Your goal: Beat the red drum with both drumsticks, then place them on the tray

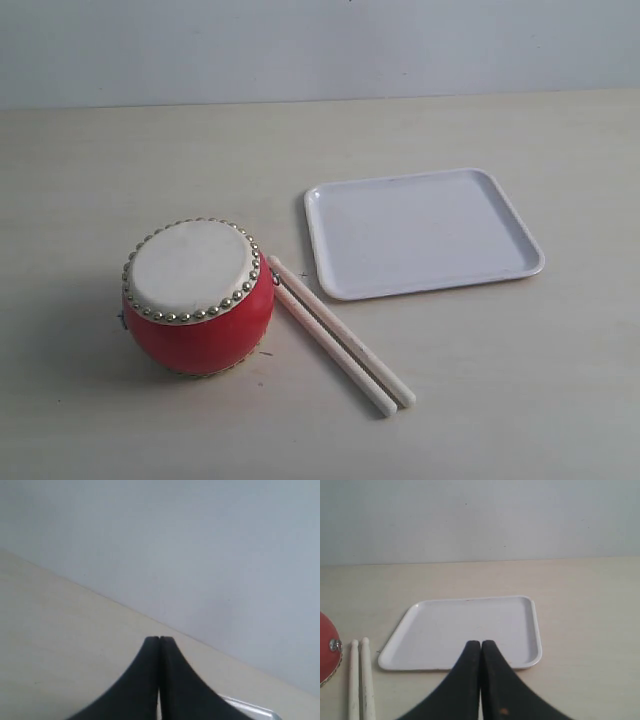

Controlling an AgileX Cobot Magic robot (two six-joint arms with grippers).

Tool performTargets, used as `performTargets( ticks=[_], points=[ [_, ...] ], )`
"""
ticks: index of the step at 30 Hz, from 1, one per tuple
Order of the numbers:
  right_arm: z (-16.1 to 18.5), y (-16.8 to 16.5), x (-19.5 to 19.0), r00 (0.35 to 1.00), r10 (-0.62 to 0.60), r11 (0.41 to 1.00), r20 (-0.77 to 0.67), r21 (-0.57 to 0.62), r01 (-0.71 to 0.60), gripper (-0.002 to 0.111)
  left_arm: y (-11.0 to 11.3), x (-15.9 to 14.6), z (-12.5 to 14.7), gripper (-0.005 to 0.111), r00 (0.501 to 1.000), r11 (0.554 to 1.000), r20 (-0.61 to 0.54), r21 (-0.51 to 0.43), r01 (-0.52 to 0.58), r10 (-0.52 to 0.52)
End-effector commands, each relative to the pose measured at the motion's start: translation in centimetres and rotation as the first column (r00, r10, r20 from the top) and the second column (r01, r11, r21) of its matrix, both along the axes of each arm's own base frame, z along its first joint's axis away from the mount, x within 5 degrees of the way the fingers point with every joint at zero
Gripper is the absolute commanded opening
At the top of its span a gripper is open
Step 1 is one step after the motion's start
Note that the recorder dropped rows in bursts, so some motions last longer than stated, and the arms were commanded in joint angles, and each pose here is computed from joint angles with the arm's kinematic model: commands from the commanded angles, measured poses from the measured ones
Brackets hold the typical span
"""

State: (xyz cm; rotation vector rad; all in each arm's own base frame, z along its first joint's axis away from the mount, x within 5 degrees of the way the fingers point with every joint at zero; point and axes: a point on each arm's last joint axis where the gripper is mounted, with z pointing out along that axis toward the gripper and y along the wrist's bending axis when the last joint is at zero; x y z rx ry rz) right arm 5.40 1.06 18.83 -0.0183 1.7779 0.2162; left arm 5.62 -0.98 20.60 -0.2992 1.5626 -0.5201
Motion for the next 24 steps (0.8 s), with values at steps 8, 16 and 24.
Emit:
performTargets(
  ticks=[8, 16, 24],
  points=[
    [-0.1, 0.0, 0.0, 1.0, -0.007, 1.0, 0.008, -0.001, 0.007, 0.0, -0.3, -1.0, 4.8, 0.0, 0.994, 0.999, 0.098, 0.002, 0.048, -0.048],
    [-0.1, 0.0, 0.0, 1.0, -0.007, 1.0, 0.008, -0.001, 0.007, 0.0, -1.3, 1.4, 11.0, 0.0, 0.99, 0.988, 0.054, 0.088, 0.125, -0.13],
    [-0.1, 0.0, 0.0, 1.0, -0.007, 1.0, 0.008, -0.001, 0.007, 0.0, -5.9, 6.4, 14.5, 0.0, 0.807, 0.794, -0.046, 0.153, 0.588, -0.588]
  ],
)
